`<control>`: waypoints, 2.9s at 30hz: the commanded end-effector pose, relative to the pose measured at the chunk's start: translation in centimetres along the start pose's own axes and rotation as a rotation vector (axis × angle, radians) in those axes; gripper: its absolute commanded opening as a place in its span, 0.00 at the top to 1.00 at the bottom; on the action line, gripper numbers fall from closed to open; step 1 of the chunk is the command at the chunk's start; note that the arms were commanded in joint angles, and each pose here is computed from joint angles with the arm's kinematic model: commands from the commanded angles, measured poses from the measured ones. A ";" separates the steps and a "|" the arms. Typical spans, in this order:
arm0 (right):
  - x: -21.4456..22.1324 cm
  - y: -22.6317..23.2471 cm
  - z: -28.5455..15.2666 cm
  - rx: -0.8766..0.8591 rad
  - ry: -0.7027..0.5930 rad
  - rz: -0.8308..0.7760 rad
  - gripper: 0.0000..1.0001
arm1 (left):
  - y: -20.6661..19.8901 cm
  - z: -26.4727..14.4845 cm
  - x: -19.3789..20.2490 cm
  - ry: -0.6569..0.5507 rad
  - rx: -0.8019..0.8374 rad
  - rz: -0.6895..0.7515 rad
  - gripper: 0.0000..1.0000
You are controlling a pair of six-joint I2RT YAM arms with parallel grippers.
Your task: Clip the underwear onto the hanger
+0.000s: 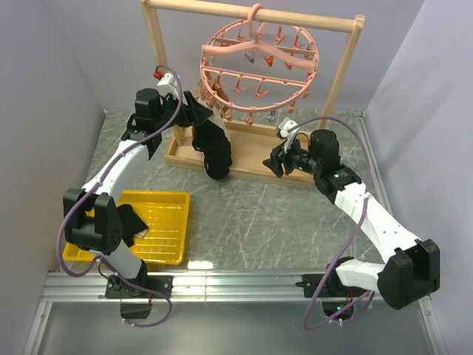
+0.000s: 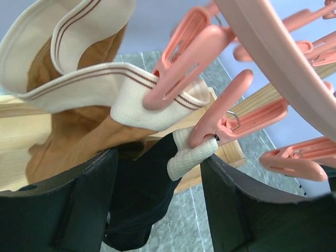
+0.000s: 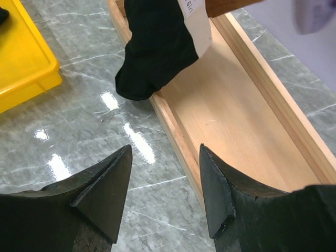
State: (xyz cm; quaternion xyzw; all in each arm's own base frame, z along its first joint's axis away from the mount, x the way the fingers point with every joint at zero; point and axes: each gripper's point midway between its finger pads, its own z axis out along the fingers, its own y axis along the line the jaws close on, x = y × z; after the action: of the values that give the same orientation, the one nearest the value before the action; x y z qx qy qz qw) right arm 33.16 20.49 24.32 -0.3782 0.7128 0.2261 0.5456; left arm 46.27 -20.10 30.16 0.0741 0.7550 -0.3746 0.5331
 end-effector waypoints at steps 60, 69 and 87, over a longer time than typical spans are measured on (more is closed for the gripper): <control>-17.9 -4.1 -8.9 0.245 -0.571 0.239 0.58 | -22.4 2.4 2.1 -0.595 0.349 0.602 0.25; -18.7 -4.9 -9.6 0.256 -0.571 0.248 0.58 | -22.3 6.2 2.5 -0.626 0.304 0.534 0.25; -15.9 -4.2 -7.9 0.165 -0.483 0.220 0.59 | -22.8 5.9 1.8 -0.659 0.314 0.537 0.64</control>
State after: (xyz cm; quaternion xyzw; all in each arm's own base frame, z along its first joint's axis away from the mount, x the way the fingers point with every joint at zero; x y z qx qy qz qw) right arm 34.04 16.79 41.17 -0.1724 0.6294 0.3068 0.6928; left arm 39.86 -41.63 33.93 0.2404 0.4807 -0.3213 0.7797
